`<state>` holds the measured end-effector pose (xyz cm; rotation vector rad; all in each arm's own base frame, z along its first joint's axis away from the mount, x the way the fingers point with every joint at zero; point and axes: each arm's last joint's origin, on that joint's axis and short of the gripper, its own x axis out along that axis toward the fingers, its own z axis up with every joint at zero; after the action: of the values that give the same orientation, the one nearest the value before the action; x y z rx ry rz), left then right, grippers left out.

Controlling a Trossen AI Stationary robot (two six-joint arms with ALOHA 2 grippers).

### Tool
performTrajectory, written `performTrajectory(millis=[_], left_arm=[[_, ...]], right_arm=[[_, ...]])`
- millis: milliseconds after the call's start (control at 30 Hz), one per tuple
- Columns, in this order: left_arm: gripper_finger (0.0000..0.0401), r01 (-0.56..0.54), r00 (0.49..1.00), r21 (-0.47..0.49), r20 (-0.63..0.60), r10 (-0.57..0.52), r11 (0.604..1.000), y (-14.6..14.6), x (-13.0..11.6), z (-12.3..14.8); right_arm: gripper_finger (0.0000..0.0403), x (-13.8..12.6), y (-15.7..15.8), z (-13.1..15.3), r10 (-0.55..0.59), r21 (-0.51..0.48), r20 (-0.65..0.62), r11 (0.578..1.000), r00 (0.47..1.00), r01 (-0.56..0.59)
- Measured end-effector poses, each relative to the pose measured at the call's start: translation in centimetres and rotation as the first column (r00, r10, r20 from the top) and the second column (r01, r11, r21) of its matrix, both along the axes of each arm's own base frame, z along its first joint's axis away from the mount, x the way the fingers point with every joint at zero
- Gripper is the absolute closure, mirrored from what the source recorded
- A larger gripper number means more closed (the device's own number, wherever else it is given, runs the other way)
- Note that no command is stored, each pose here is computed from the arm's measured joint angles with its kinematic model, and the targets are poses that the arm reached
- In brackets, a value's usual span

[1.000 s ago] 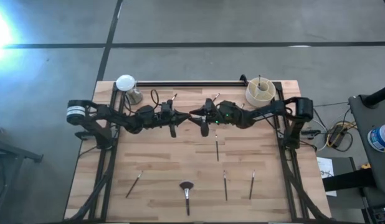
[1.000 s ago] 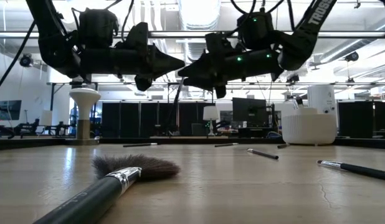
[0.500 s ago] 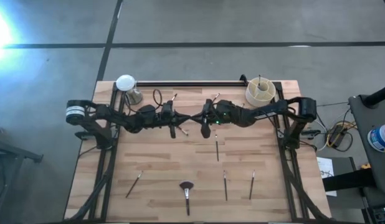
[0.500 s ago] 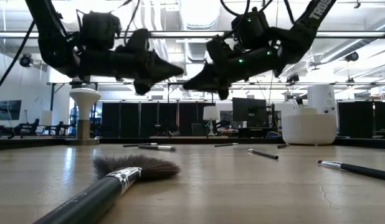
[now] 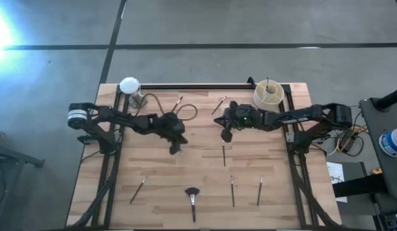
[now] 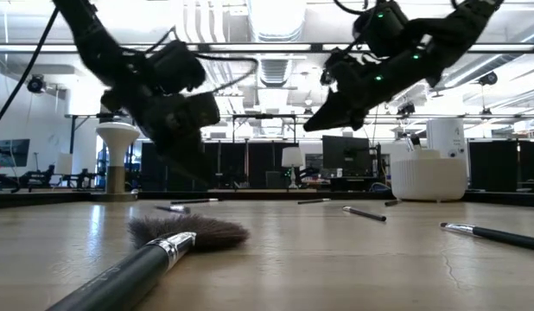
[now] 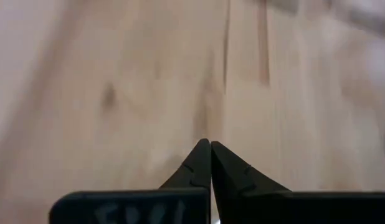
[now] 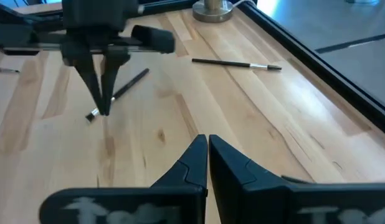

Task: Pick & Place Makeup Brushes
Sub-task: Put the black powder brush into the white makeup holder

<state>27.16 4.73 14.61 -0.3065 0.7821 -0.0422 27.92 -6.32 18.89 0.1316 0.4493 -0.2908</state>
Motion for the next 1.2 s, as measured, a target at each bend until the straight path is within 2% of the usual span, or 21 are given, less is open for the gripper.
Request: performTrajectory(millis=[67,233,467,633,867,1067,1200], left_arm=[[0.0387,0.044,0.995,0.002,-0.086,-0.044,0.999,-0.6,0.0,0.2],[0.0356,0.127,0.97,0.007,-0.21,-0.123,0.992,-2.2,0.2,1.1],[0.0321,0.273,0.891,0.094,-0.399,-0.215,0.957,-4.8,-0.8,1.1],[0.0316,0.348,0.863,0.139,-0.433,-0.259,0.927,-6.1,-1.3,0.6],[0.0316,0.37,0.86,0.175,-0.437,-0.265,0.912,-6.3,-1.9,-0.3],[0.0321,0.353,0.874,0.183,-0.416,-0.253,0.918,-6.2,-1.7,-0.3],[0.0346,0.313,0.888,0.175,-0.404,-0.222,0.933,-6.2,-1.7,-0.5]], right_arm=[[0.039,-0.6,0.1,0.0,-0.001,-0.003,0.011,1.0,1.0,0.001],[0.039,-1.9,0.4,-0.2,-0.014,-0.011,0.018,1.0,1.0,0.014],[0.039,-3.0,0.6,-0.8,-0.021,-0.018,0.034,1.0,0.999,0.022],[0.039,-3.4,0.7,-0.9,-0.025,-0.011,0.041,1.0,0.999,0.025],[0.039,-3.4,1.5,-1.0,0.001,-0.002,0.043,1.0,0.999,-0.001],[0.039,-3.3,2.1,-1.0,0.019,0.004,0.044,1.0,0.999,-0.02],[0.039,-3.2,2.5,-1.0,0.019,-0.004,0.041,1.0,0.999,-0.019]])
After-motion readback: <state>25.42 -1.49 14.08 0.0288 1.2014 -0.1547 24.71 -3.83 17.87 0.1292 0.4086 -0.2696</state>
